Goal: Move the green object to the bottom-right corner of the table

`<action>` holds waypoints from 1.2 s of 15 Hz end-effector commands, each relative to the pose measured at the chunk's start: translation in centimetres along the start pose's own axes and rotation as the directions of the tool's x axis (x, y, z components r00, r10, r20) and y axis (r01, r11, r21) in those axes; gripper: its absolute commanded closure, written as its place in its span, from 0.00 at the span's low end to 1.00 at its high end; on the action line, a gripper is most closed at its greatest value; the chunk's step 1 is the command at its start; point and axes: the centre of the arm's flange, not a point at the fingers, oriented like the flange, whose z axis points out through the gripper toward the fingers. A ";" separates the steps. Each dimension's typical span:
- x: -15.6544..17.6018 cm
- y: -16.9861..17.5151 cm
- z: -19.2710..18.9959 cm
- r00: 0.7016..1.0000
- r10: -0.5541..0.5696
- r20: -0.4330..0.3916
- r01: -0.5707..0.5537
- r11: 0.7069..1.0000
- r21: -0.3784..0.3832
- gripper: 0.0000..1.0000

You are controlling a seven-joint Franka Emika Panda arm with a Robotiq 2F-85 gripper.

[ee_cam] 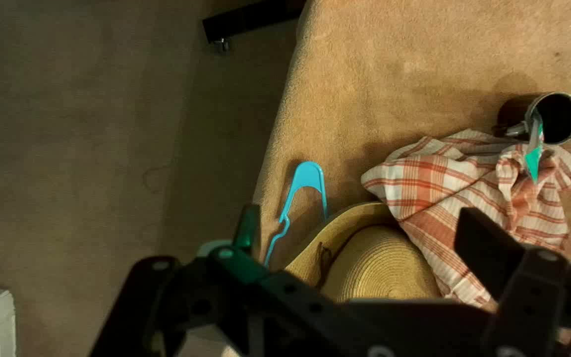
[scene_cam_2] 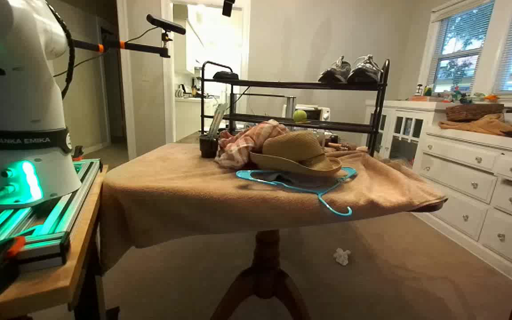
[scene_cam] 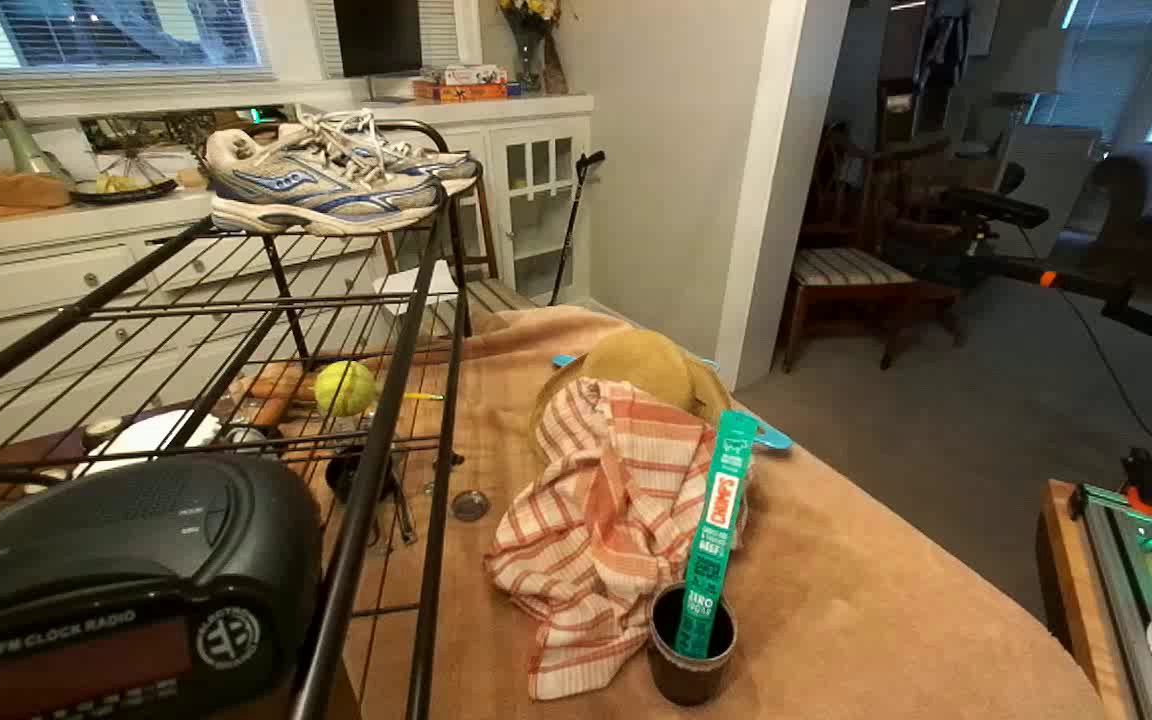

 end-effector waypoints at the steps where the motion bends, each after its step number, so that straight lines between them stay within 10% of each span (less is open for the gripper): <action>1: 0.0 0.0 0.0 1.000 0.000 0.000 0.000 1.000 0.000 0.00; 11: -0.1 -2.4 1.2 0.997 0.079 0.021 -0.080 0.996 0.034 0.00; 18: 0.0 -8.1 4.3 1.000 -0.004 0.011 0.002 0.981 0.194 0.00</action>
